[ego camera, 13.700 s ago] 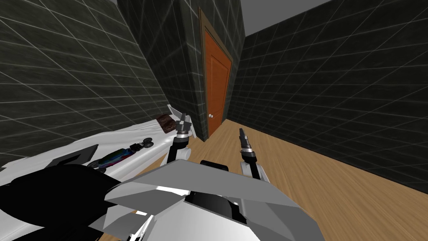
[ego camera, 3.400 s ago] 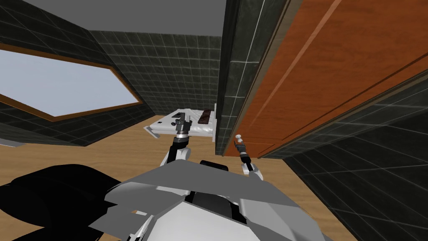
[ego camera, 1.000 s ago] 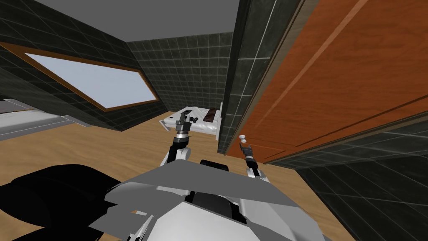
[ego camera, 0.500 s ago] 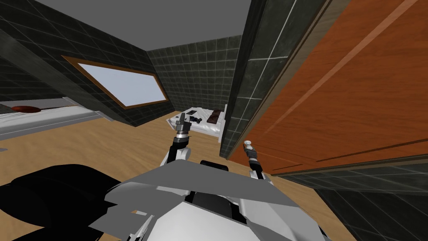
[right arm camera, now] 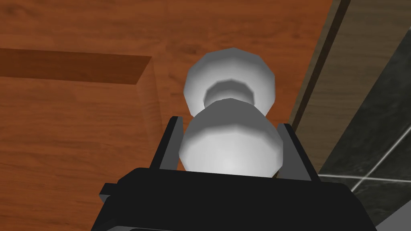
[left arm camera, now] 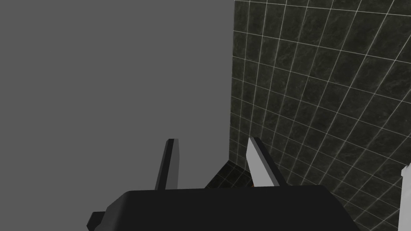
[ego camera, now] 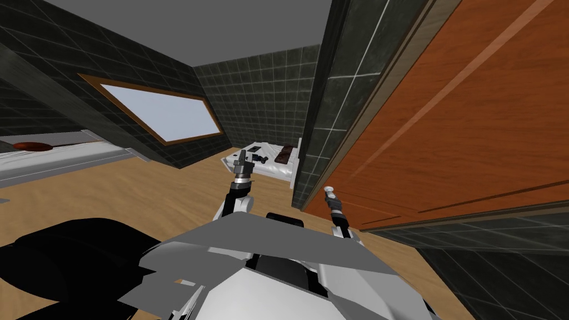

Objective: Pull the door open

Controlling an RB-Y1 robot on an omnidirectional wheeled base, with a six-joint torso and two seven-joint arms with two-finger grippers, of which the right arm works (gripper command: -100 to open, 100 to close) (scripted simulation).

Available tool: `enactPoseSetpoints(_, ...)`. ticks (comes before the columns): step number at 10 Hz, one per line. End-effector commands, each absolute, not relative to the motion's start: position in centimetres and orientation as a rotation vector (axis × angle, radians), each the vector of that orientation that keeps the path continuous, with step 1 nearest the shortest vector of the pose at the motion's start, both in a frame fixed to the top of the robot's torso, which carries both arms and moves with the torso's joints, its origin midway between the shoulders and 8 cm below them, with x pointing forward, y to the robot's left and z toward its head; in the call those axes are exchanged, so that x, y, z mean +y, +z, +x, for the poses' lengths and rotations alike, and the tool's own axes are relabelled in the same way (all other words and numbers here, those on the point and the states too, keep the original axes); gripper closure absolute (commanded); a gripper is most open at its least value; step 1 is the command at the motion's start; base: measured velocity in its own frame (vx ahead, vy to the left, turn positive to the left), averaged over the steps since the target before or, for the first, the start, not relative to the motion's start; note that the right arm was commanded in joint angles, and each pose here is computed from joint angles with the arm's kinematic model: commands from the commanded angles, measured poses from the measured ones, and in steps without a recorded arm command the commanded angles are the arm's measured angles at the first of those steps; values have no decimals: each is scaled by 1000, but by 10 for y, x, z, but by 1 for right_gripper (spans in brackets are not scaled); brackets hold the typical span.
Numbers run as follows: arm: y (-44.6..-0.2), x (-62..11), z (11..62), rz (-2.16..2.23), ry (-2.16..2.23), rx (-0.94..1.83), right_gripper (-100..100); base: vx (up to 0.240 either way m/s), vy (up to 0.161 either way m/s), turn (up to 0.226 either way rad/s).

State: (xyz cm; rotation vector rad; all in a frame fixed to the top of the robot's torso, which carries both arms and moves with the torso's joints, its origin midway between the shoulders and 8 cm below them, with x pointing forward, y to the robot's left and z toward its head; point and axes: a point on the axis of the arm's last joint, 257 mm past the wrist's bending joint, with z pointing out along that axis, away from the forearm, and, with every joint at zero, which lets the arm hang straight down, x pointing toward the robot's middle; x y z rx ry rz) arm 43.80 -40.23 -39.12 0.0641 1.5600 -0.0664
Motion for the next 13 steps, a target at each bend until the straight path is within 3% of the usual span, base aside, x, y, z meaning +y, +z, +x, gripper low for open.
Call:
enactPoseSetpoints(1,-392,-400,438,65,-62,1561,100,0,0,0)
enactPoseSetpoints(13,-388,-414,437,337,143,1515,100,-25,-18,51)
